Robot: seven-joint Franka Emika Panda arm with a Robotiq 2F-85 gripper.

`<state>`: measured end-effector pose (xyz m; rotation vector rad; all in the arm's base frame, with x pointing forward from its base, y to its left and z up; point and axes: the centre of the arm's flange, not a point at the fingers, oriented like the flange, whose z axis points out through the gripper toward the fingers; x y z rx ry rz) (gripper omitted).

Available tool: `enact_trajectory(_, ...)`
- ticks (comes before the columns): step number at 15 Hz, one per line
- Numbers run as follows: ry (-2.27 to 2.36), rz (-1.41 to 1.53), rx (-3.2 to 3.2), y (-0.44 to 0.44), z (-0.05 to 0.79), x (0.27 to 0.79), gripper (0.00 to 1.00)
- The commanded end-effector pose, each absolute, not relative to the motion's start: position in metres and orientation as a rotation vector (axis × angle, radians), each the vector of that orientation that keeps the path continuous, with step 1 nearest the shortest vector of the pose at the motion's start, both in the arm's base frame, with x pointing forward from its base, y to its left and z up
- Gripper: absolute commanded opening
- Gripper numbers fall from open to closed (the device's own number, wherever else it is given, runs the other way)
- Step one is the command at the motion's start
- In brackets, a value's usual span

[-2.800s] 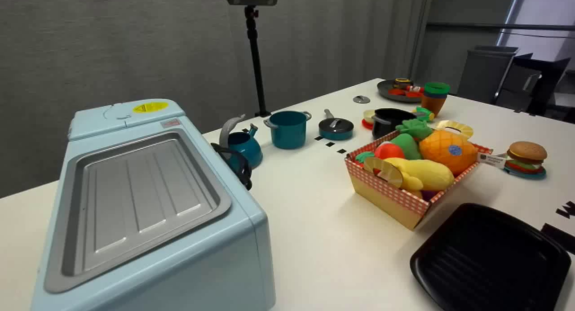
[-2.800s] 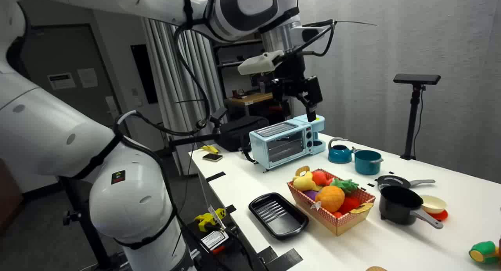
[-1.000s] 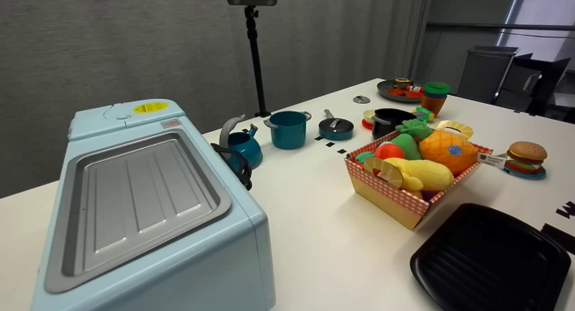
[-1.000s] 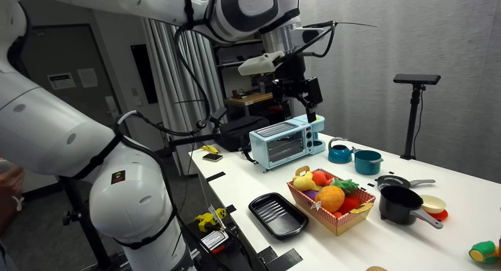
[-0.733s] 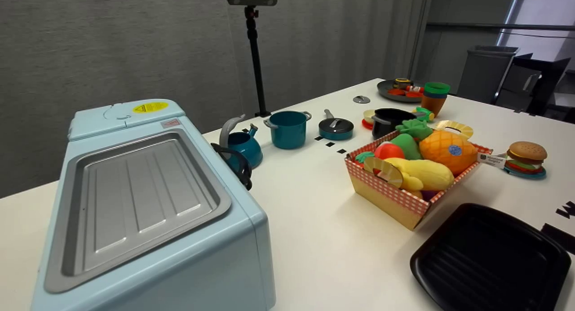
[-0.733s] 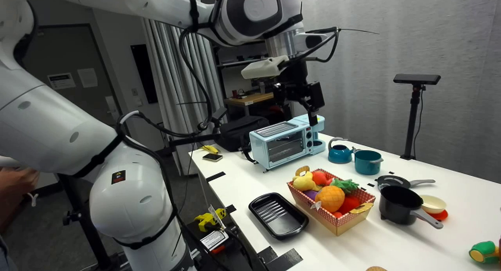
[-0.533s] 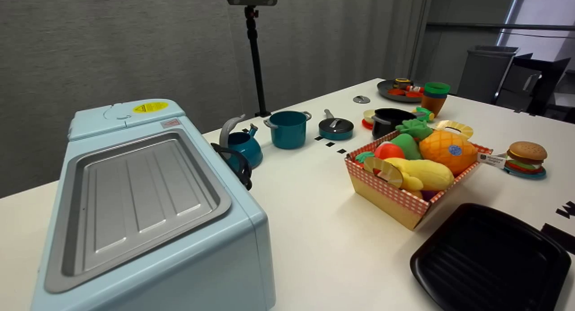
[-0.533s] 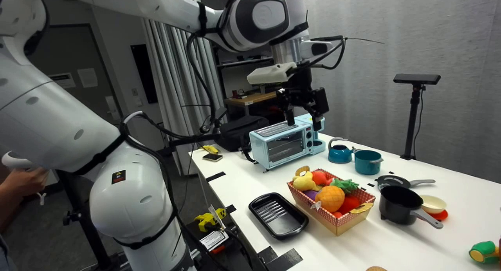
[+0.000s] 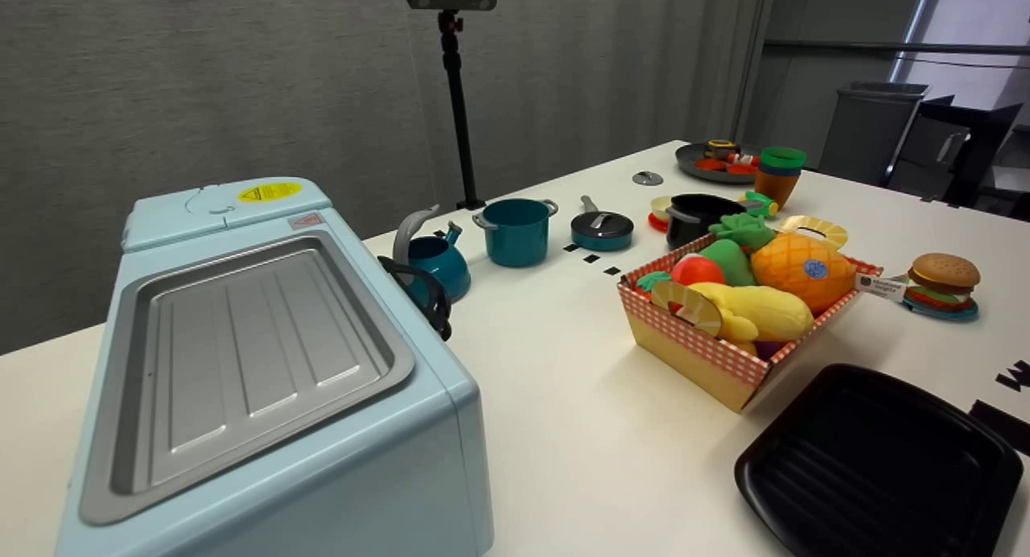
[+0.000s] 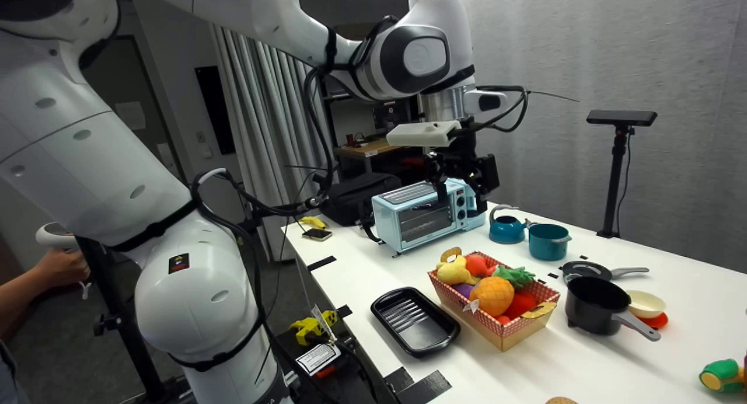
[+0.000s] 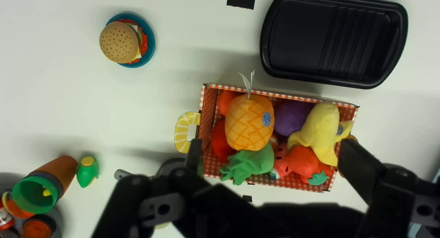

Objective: Take the pineapple plush toy out of the box and put it in the black pot

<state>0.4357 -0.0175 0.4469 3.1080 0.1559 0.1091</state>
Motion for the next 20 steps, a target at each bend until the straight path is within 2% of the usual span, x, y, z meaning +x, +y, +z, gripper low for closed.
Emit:
enact_trajectory(1,0.151,0.112,3.114,-0.006,0.436,0.461,1.0)
enact_trajectory(8,0.165,0.102,3.112,0.012,0.405,0.483,1.0)
enact_trajectory(9,0.179,0.084,3.103,0.005,0.409,0.468,1.0)
enact_trajectory(20,0.199,0.076,3.105,0.01,0.396,0.477,1.0)
